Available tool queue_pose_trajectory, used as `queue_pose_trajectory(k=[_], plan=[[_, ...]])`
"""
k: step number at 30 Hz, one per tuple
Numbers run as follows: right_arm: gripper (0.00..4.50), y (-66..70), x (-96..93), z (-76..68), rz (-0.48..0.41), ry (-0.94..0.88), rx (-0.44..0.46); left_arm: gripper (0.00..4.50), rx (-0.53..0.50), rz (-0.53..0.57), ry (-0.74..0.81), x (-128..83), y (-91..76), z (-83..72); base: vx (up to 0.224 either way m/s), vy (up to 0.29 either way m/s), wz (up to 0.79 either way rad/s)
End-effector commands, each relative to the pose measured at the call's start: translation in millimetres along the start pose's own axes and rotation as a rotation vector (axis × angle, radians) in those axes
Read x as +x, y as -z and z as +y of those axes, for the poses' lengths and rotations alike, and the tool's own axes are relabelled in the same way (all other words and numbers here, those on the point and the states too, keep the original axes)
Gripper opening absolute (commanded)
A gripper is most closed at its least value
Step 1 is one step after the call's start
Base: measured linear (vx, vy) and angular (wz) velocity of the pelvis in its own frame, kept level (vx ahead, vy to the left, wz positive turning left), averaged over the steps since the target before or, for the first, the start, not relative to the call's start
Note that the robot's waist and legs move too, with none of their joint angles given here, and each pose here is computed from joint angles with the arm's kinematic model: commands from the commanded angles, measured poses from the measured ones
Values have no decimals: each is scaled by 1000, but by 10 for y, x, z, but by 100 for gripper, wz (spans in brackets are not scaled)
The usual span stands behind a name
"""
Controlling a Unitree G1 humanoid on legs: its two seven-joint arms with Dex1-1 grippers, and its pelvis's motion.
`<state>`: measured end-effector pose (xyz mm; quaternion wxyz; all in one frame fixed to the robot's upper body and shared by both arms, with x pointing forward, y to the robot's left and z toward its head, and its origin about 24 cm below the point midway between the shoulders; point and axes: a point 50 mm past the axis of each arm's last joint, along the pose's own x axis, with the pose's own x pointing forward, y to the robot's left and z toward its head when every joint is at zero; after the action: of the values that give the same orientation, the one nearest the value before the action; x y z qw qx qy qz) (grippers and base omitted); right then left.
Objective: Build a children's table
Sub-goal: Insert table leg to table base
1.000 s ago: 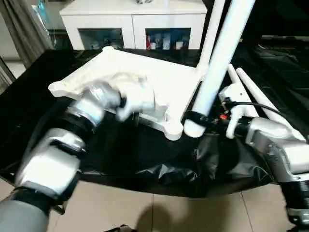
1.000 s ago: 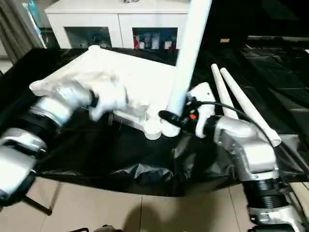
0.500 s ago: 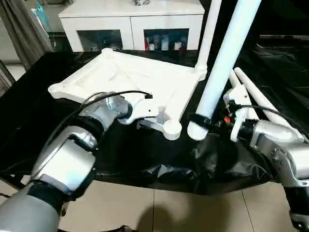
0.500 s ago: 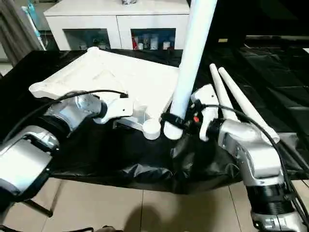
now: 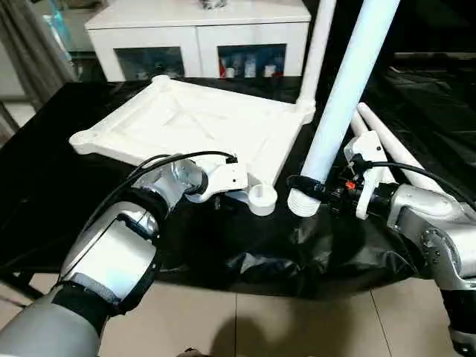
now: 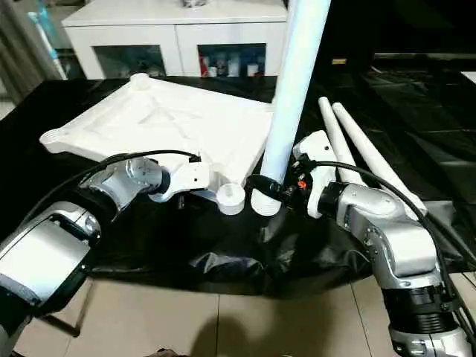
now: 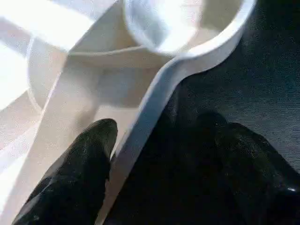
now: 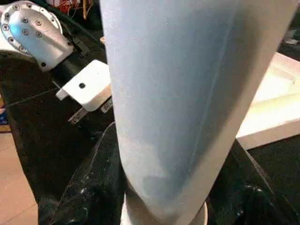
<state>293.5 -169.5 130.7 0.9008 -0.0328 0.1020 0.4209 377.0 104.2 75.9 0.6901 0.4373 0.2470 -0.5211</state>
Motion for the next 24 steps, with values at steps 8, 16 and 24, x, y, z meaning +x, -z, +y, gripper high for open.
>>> queue_pose_trajectory(k=[8,16,24], plan=[[186,-31,7,26,2,-13,-26,336,-120,-15,286,-70,-12,-87,0,0,0],[186,-26,85,29,2,-20,-41,254,-112,-14,100,-56,-57,23,0,0,0],[186,-17,123,34,1,-25,-53,193,-122,67,51,-18,90,-20,0,0,0]])
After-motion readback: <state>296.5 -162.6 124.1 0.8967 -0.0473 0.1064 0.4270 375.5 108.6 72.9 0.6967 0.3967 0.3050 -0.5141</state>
